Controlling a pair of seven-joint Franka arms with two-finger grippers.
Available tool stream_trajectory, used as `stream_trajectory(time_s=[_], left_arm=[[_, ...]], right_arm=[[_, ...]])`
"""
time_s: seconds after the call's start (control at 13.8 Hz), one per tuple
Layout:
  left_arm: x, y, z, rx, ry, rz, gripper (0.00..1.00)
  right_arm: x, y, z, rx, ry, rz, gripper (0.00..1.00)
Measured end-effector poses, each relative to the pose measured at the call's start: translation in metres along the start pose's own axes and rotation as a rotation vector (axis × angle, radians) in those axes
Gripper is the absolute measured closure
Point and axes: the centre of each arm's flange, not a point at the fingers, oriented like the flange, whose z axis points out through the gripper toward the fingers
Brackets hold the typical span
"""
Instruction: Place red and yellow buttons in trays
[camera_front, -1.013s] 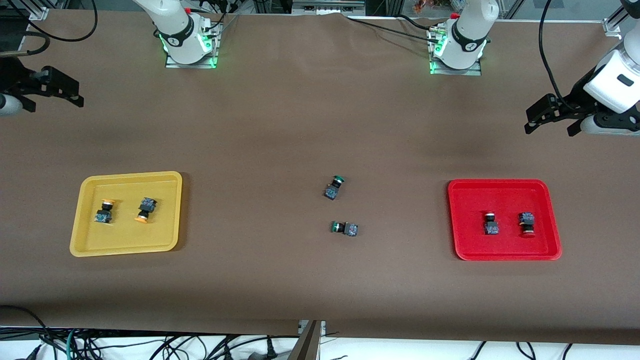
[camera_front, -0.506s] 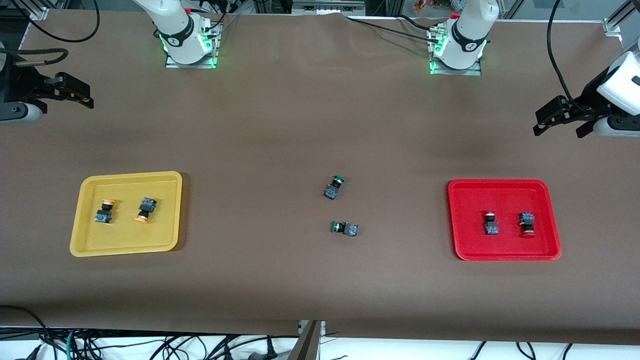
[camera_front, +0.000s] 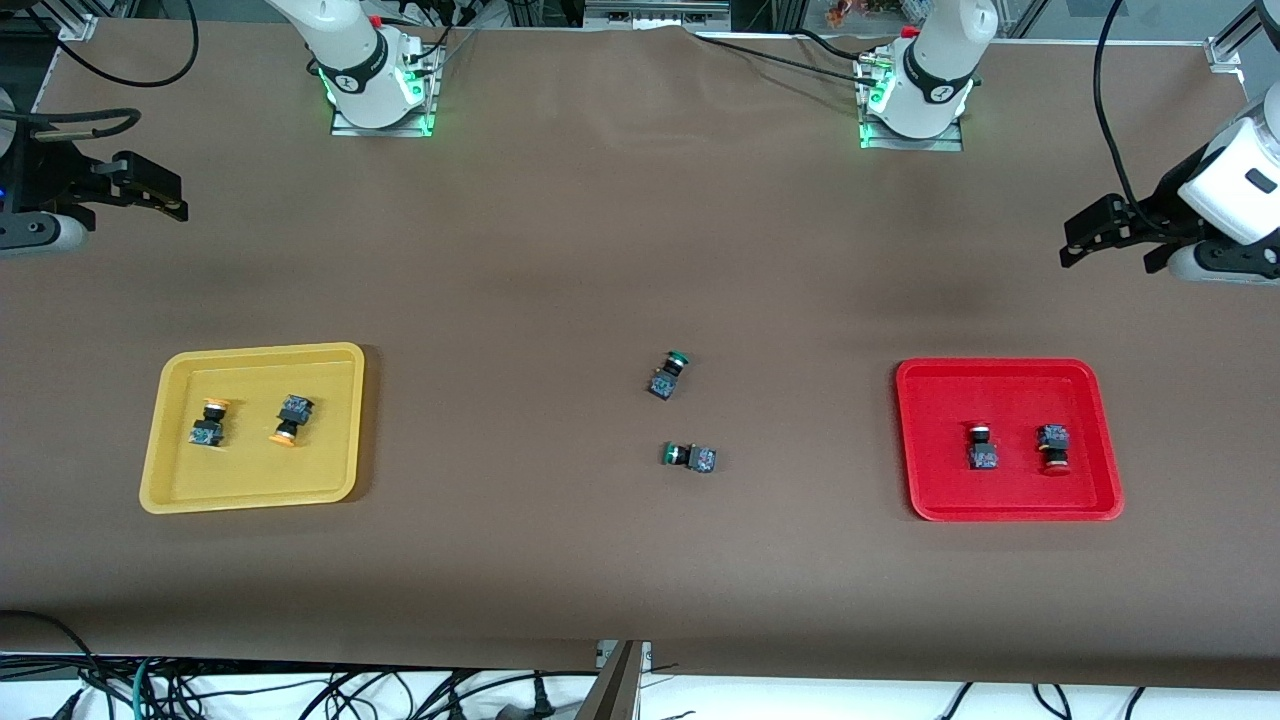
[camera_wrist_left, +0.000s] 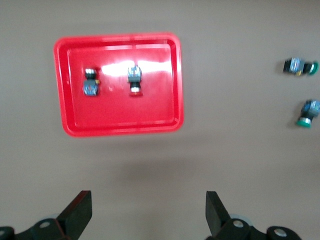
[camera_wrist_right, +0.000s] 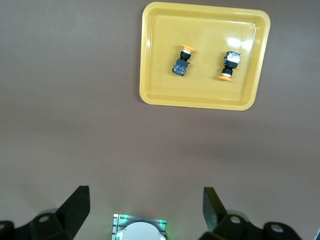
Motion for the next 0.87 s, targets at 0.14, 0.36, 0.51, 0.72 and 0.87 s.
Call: stream_trajectory(time_s=[0.14,0.36,0.51,0.72,0.87], left_arm=[[-0.0032,0.0002,0.0009,-0.001,-0.027,0.006,0.00],[-0.0056,0.0007,-0.0045,-0.001,-0.039,0.016,0.00],[-0.0064,0.0009,-0.0084,-0.001,-0.039,0.017,0.00],[-0.0076,-0.0005,-0.0080,0.011,-0.049,0.018,0.00],[-0.0078,-0.0018,-0.0079,0.027,-0.051,0.019,0.00]], right_arm=[[0.0001,0.0002,0.0001,-0.002,0.000,0.000,0.00],[0.0000,0.0014,0.0001,-0.012,-0.001,0.002,0.00],[-0.0001,0.0015,0.0001,-0.013,-0.001,0.002,0.00],[-0.0001,0.0016,0.0001,-0.014,-0.002,0.002,0.00],[-0.0001,0.0018,0.0001,-0.015,-0.002,0.003,0.00]])
